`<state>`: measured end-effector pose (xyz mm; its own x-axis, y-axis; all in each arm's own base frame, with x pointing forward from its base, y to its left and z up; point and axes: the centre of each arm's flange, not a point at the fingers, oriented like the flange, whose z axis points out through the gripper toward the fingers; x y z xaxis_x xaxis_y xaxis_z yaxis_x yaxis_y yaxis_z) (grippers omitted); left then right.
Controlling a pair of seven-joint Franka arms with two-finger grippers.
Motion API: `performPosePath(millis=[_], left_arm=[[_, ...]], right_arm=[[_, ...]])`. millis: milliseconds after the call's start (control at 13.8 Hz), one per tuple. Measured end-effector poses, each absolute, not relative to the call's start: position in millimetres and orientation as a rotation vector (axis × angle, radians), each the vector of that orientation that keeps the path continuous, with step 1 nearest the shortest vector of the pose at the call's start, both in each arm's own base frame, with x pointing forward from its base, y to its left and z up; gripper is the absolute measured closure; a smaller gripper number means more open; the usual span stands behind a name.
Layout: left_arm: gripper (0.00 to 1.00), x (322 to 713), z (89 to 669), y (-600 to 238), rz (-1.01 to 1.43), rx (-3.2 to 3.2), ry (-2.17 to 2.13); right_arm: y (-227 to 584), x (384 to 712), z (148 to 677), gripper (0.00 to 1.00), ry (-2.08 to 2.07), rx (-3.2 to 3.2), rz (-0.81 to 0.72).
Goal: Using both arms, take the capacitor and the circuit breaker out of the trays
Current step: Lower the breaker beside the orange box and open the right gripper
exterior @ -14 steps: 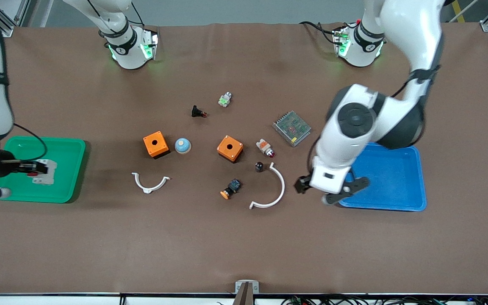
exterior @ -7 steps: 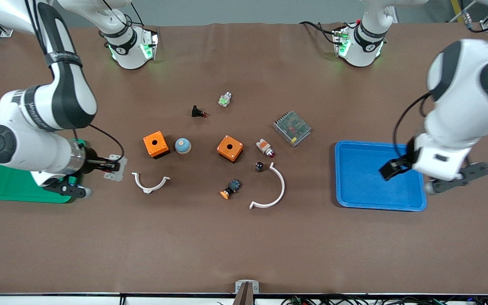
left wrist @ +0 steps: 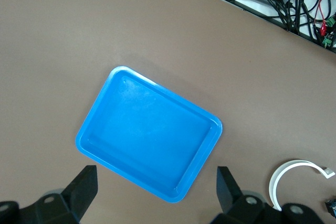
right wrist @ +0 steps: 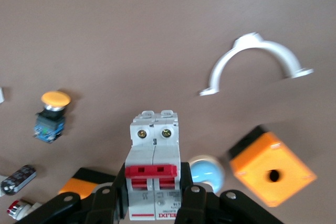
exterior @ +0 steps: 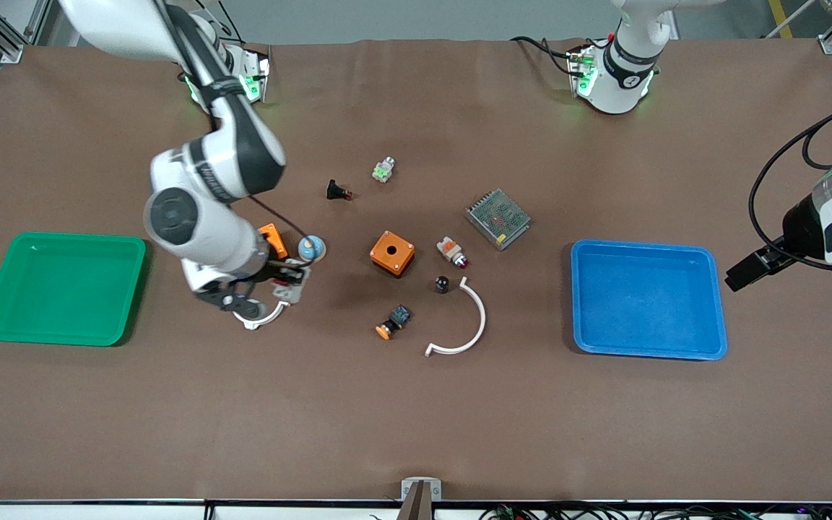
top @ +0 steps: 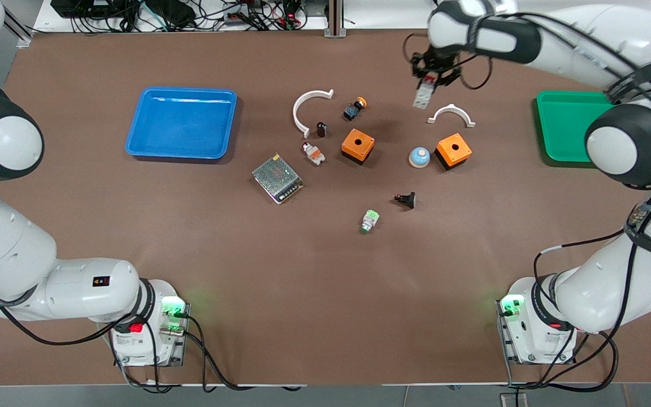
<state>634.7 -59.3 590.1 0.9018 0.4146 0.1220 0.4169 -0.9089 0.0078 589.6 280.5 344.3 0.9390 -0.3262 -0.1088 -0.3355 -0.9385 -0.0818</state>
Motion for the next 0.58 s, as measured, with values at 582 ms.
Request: performPosePath(millis=[582], left_arm=[[0.00, 629, 600, -61, -0.200, -3.064, -0.542]], right_arm=[[327, 572, 245, 0.60, 0.393, -3.061, 0.111]])
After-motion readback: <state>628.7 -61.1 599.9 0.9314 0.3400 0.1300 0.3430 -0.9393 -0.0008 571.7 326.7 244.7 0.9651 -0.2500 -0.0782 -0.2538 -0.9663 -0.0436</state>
